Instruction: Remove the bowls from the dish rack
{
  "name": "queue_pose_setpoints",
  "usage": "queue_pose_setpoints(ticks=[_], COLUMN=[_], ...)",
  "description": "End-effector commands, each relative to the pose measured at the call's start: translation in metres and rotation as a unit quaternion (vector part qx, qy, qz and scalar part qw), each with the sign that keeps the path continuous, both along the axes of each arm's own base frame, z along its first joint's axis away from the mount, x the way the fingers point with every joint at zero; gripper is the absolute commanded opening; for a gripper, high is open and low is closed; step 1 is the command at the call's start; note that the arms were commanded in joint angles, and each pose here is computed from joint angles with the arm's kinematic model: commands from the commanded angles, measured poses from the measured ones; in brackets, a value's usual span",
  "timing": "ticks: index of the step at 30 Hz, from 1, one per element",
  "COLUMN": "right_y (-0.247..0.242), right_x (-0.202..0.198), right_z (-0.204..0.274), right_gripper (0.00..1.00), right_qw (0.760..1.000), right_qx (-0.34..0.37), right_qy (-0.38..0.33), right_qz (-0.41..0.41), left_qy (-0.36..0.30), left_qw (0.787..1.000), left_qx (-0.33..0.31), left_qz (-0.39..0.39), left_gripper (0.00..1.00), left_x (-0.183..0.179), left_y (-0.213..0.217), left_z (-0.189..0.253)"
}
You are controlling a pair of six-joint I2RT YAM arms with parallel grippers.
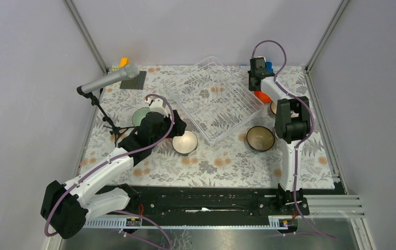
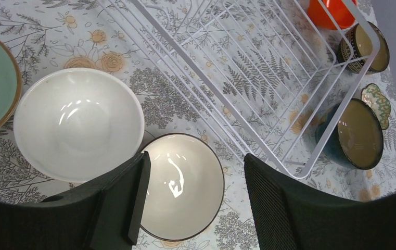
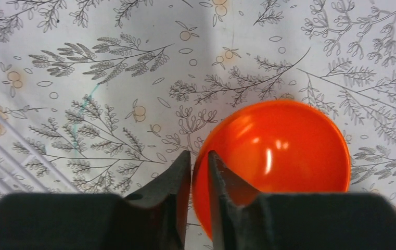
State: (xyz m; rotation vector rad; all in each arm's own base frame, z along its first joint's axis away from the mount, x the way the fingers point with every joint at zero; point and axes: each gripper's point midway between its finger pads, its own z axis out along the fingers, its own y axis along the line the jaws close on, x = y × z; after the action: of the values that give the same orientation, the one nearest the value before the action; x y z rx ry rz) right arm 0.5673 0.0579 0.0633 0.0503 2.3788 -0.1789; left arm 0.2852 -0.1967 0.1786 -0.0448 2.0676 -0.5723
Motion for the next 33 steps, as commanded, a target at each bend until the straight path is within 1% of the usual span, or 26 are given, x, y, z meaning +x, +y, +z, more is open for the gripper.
queue_pose_setpoints(ticks=[1, 3, 5, 9, 13, 14, 15, 18, 19, 21, 25, 30, 33], right_y=[0.000, -0.001, -0.002, -0.001, 0.001, 0.001, 0.001, 0.000, 0.000, -0.001, -0.008, -0.029, -0.054], right_x=[0.010, 0.007, 0.005, -0.008, -0.034, -0.043, -0.054, -0.086, -0.097, -0.115, -0.147, -0.178, -0.195], right_z=[0.028, 0.045, 0.066, 0.107, 0.136, 0.142, 0.144, 0.154, 0.158, 0.169, 0.170, 0.159, 0.146], right_gripper=[0.29, 0.39, 0.46, 0.51, 0.58, 0.65, 0.73, 0.97, 0.99, 1.00, 1.00, 1.00, 1.00], right_qw=[0.999, 0.998, 0.997, 0.994, 0.991, 0.990, 0.989, 0.981, 0.977, 0.966, 0.954, 0.945, 0.933], right_qx=[-0.014, -0.013, -0.007, 0.010, 0.029, 0.036, 0.043, 0.071, 0.079, 0.096, 0.110, 0.092, 0.072], right_qy=[-0.045, -0.058, -0.075, -0.108, -0.130, -0.137, -0.142, -0.181, -0.198, -0.240, -0.279, -0.311, -0.340], right_qz=[-0.004, -0.009, -0.013, -0.013, 0.000, -0.001, -0.001, 0.003, 0.005, 0.007, -0.001, -0.036, -0.094], left_qy=[-0.028, -0.030, -0.035, -0.038, -0.052, -0.058, -0.066, -0.102, -0.117, -0.140, -0.184, -0.211, -0.211], left_qw=[0.999, 0.999, 0.998, 0.997, 0.995, 0.995, 0.994, 0.993, 0.992, 0.988, 0.980, 0.965, 0.958], left_qx=[-0.017, -0.012, -0.010, -0.002, -0.005, -0.007, -0.008, -0.001, 0.001, 0.014, 0.047, 0.083, 0.095], left_qz=[0.032, 0.042, 0.050, 0.072, 0.084, 0.083, 0.081, 0.057, 0.055, 0.057, 0.055, 0.128, 0.168], left_gripper=[0.71, 0.72, 0.76, 0.86, 0.98, 0.99, 0.99, 0.99, 0.99, 0.99, 0.99, 0.99, 0.99], left_x=[0.007, 0.008, 0.008, 0.011, 0.013, 0.014, 0.014, 0.018, 0.020, 0.024, 0.031, 0.043, 0.053], left_y=[0.009, 0.013, 0.017, 0.026, 0.030, 0.030, 0.030, 0.025, 0.025, 0.028, 0.033, 0.064, 0.086], left_z=[0.013, 0.014, 0.018, 0.025, 0.036, 0.039, 0.044, 0.054, 0.058, 0.061, 0.062, 0.055, 0.044])
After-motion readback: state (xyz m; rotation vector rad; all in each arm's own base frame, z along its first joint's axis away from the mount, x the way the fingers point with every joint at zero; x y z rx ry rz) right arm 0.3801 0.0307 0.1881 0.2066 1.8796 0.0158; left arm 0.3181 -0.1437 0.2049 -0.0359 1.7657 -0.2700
